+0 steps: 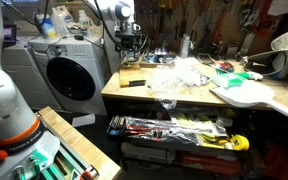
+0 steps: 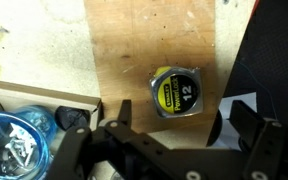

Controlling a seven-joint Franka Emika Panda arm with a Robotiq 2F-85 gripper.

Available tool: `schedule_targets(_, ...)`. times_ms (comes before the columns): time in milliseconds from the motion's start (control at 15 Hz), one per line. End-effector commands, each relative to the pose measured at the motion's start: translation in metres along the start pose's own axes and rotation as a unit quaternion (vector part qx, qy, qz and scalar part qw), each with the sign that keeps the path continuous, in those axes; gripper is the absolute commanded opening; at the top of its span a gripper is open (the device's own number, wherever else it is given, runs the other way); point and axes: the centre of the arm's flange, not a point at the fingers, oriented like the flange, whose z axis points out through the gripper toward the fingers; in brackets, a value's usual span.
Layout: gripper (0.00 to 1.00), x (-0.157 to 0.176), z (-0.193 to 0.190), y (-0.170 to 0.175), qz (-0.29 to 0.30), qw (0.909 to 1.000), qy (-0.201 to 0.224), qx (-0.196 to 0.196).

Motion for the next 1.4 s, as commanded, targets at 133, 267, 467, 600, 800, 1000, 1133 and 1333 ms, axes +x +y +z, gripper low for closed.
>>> schedule_targets(133, 1.0, 0.002, 0.007, 0.008, -0.011, 0.9999, -0.005, 0.01)
schedule_targets(267, 1.0, 0.003, 0.009, 0.008, -0.014, 0.9999, -0.003, 0.007)
schedule_targets(467, 1.0, 0.002, 0.009, 0.005, -0.009, 0.9999, -0.008, 0.003)
schedule_targets(600, 1.0, -0.002, 0.007, 0.001, -0.007, 0.9999, -0.01, 0.001)
schedule_targets(800, 1.0, -0.002, 0.01, 0.005, -0.013, 0.9998, -0.015, 0.008)
schedule_targets(1000, 1.0, 0.002, 0.021, 0.017, -0.019, 0.9995, -0.016, 0.02)
schedule_targets(1133, 1.0, 0.003, 0.027, 0.023, -0.027, 0.9992, -0.015, 0.025)
schedule_targets(1333, 1.0, 0.007, 0.037, 0.031, -0.041, 0.9983, -0.017, 0.037)
